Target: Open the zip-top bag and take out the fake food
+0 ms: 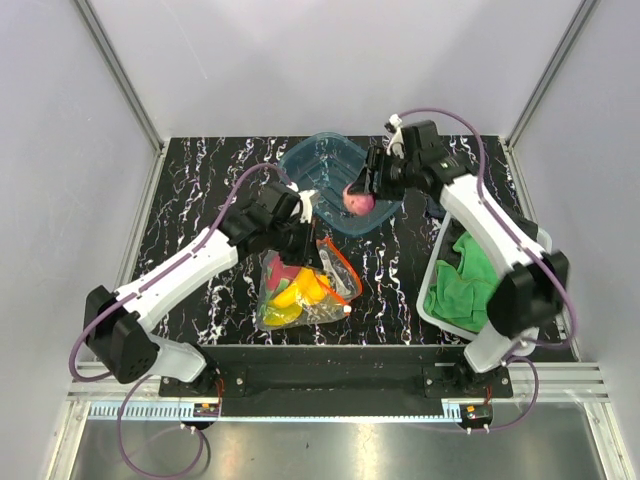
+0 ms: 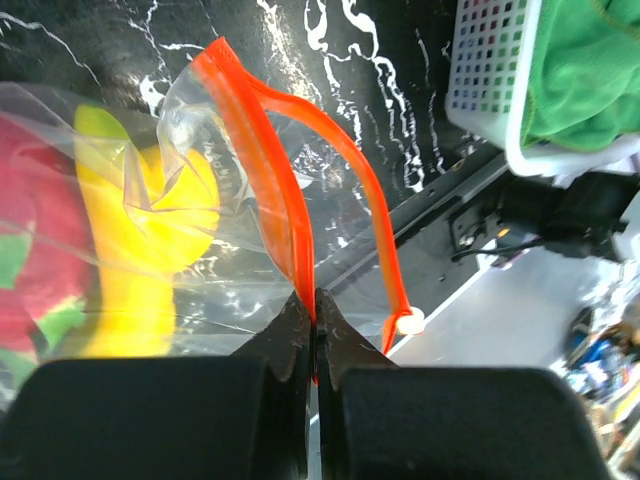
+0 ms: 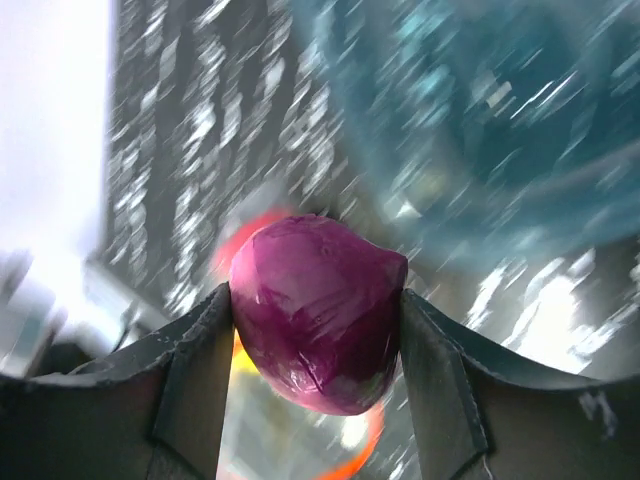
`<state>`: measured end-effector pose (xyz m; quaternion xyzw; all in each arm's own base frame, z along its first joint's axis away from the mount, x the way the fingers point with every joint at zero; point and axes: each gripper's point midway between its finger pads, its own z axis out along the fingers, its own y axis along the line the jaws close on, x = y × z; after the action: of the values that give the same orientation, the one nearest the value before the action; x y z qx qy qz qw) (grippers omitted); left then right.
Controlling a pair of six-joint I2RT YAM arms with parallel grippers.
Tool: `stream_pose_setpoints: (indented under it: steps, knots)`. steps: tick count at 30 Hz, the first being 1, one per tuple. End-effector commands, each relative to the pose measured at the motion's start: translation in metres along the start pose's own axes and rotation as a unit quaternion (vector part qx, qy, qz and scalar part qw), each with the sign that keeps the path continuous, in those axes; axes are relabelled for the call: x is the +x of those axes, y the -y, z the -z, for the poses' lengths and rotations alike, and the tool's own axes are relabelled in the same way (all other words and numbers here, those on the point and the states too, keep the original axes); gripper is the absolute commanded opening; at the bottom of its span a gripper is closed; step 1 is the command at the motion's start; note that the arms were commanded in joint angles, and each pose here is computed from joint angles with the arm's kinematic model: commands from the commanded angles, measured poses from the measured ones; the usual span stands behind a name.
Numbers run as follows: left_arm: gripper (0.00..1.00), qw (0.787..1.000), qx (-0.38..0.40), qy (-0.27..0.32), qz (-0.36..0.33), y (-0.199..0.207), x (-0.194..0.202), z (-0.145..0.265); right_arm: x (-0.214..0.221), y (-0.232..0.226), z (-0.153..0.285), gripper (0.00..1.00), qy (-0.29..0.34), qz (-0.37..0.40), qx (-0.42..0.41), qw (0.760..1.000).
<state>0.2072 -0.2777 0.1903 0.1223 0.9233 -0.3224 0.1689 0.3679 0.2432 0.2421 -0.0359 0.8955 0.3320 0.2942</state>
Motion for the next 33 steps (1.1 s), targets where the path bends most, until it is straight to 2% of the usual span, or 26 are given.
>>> stream_pose_setpoints:
  steps: [1,2,6,8,11,14,15,19,20,22,26,27,29,30,31,32,33]
  knots:
    - [0.0,0.998,0.019,-0.002,-0.067,0.006,-0.014,0.009,-0.026,0.067,-0.04,0.22,-0.008,0.025,0.106,0.994]
    - [0.0,0.997,0.019,-0.002,-0.077,0.004,-0.015,0.009,-0.04,0.075,-0.044,0.23,0.003,0.02,0.115,0.993]
    - [0.0,0.995,0.021,-0.006,-0.097,-0.003,-0.019,0.009,-0.048,0.121,-0.085,0.25,-0.011,0.012,0.168,0.986]
    - [0.0,0.995,0.021,-0.009,-0.099,-0.008,-0.02,0.007,-0.06,0.134,-0.089,0.26,0.002,0.017,0.199,0.98]
    - [0.0,0.993,0.032,-0.018,-0.109,-0.01,-0.02,0.004,-0.063,0.156,-0.106,0.38,-0.003,0.018,0.23,0.973]
    - [0.0,0.992,0.048,-0.028,-0.117,-0.01,-0.02,-0.001,-0.066,0.167,-0.111,0.55,-0.007,0.02,0.255,0.967]
    - [0.0,0.991,0.053,-0.032,-0.119,-0.009,-0.02,-0.002,-0.065,0.169,-0.111,0.7,-0.011,0.017,0.26,0.965]
    - [0.0,0.99,0.056,-0.033,-0.124,-0.013,-0.022,-0.004,-0.062,0.167,-0.108,0.93,-0.022,-0.003,0.268,0.963]
    - [0.0,0.99,0.057,-0.032,-0.124,-0.013,-0.022,-0.003,-0.06,0.165,-0.103,0.96,-0.026,-0.011,0.27,0.962]
    - [0.0,0.991,0.063,-0.026,-0.113,-0.01,-0.022,-0.004,-0.058,0.155,-0.092,1.0,-0.03,-0.017,0.265,0.964]
    - [0.0,0.994,0.075,-0.011,-0.074,-0.004,-0.021,-0.001,-0.05,0.128,-0.066,1.0,-0.027,-0.027,0.24,0.97]
    - [0.0,0.995,0.078,-0.003,-0.056,0.001,-0.023,0.003,-0.031,0.127,-0.065,1.0,-0.05,-0.035,0.232,0.971]
    - [0.0,0.996,0.08,0.009,-0.036,0.005,-0.027,0.006,-0.026,0.101,-0.045,0.99,-0.038,-0.038,0.198,0.979]
    - [0.0,0.996,0.083,0.016,-0.019,0.009,-0.028,0.011,0.001,0.1,-0.044,0.99,-0.067,-0.048,0.186,0.979]
    - [0.0,0.996,0.086,0.028,-0.016,0.012,-0.031,0.012,-0.005,0.08,-0.029,0.98,-0.037,-0.037,0.156,0.986]
    - [0.0,0.996,0.085,0.037,-0.011,0.012,-0.033,0.013,0.006,0.063,-0.025,0.94,-0.042,-0.035,0.123,0.991]
    - [0.0,0.995,0.087,0.039,-0.001,0.012,-0.032,0.013,0.032,0.066,-0.023,0.92,-0.062,-0.041,0.118,0.99]
